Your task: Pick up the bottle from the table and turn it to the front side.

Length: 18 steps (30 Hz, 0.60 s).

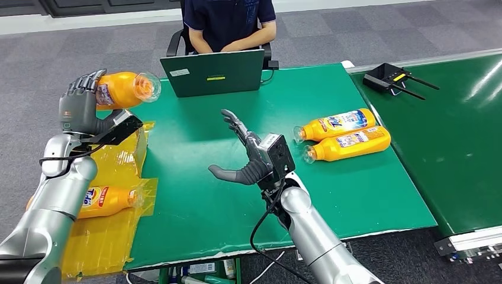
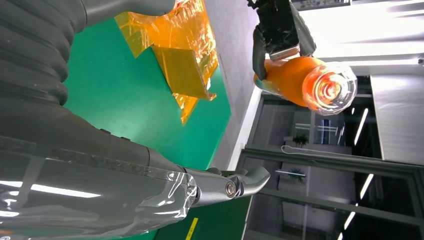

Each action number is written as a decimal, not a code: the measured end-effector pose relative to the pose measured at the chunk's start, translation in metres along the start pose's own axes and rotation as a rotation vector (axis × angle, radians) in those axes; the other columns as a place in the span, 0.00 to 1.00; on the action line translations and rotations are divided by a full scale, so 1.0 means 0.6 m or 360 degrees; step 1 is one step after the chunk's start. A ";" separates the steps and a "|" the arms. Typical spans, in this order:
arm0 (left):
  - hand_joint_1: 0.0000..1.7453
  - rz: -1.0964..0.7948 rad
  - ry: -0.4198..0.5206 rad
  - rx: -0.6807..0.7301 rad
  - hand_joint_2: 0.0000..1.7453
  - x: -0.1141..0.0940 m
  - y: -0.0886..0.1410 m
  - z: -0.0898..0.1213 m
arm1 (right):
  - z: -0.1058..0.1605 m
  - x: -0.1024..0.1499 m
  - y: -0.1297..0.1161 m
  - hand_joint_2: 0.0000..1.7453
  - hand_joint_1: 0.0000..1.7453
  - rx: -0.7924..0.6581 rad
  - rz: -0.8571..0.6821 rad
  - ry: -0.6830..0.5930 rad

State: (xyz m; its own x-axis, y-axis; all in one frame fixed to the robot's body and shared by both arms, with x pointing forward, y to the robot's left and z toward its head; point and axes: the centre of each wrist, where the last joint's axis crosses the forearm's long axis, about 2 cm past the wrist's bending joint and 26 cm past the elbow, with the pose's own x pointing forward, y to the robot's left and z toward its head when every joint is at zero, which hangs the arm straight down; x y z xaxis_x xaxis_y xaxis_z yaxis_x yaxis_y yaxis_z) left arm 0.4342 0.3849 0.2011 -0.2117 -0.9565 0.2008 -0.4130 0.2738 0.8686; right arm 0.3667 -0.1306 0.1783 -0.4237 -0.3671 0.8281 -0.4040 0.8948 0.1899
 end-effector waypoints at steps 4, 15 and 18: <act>1.00 -0.0110 0.0026 -0.0031 1.00 -0.007 0.004 -0.003 | 0.000 0.000 0.000 1.00 0.00 0.0003 0.0004 0.0004; 1.00 -0.0319 0.0140 -0.0177 1.00 -0.050 0.027 -0.008 | 0.001 -0.001 0.000 1.00 0.00 0.0026 0.0012 0.0026; 1.00 -0.0355 0.0167 -0.0192 1.00 -0.056 0.030 -0.011 | 0.002 -0.001 0.001 1.00 0.00 0.0031 0.0011 0.0026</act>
State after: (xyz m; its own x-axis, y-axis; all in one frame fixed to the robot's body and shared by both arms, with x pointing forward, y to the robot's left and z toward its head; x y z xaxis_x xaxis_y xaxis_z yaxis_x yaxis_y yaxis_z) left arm 0.4394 0.4213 0.2131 -0.0319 -0.9987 0.0386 -0.3296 0.0469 0.9430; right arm 0.3661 -0.1304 0.1774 -0.4132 -0.3563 0.8380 -0.4167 0.8922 0.1739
